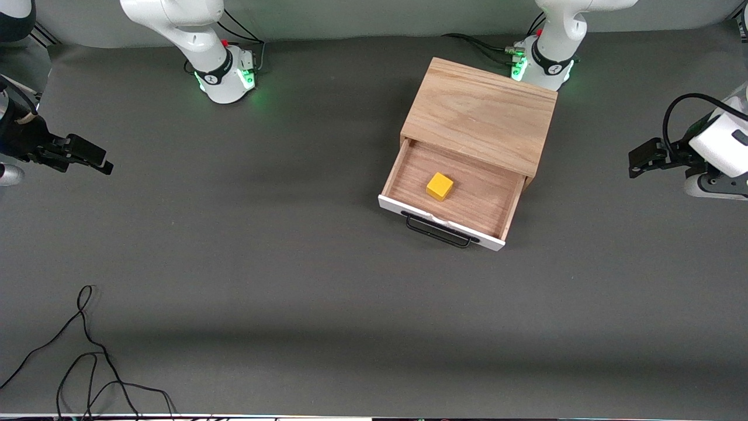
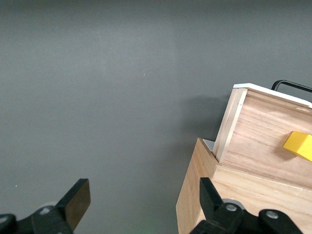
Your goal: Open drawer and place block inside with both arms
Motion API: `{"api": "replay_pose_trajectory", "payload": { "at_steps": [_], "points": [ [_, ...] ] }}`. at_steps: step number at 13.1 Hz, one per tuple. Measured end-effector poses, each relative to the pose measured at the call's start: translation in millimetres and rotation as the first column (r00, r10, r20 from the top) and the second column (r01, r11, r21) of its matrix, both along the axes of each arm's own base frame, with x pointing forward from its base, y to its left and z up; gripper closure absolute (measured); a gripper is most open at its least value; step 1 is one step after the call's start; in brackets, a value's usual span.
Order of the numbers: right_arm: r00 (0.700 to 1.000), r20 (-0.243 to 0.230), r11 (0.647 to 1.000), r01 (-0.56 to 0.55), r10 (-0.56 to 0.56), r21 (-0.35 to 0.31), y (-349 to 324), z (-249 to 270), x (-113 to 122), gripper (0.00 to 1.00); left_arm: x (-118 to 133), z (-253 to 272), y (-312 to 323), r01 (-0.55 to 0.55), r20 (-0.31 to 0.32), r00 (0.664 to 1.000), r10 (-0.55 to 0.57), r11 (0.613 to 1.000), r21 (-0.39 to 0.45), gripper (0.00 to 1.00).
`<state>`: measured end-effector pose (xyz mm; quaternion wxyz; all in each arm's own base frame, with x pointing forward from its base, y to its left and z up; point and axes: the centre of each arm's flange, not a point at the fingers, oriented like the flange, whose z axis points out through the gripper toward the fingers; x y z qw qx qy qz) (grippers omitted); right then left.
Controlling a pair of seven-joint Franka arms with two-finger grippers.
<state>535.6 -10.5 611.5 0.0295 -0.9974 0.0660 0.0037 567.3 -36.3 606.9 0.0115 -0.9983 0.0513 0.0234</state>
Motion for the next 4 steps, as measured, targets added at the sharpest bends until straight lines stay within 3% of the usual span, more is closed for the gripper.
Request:
{"api": "replay_pose_trajectory", "payload": {
  "at_steps": [4],
  "points": [
    [1.0,-0.009,1.0,0.0,0.0,0.0,0.0,-4.8,3.2,0.0,0.0,0.0,0.0,0.0,0.0,1.0,0.0,1.0,0.0,0.0]
  ]
}}
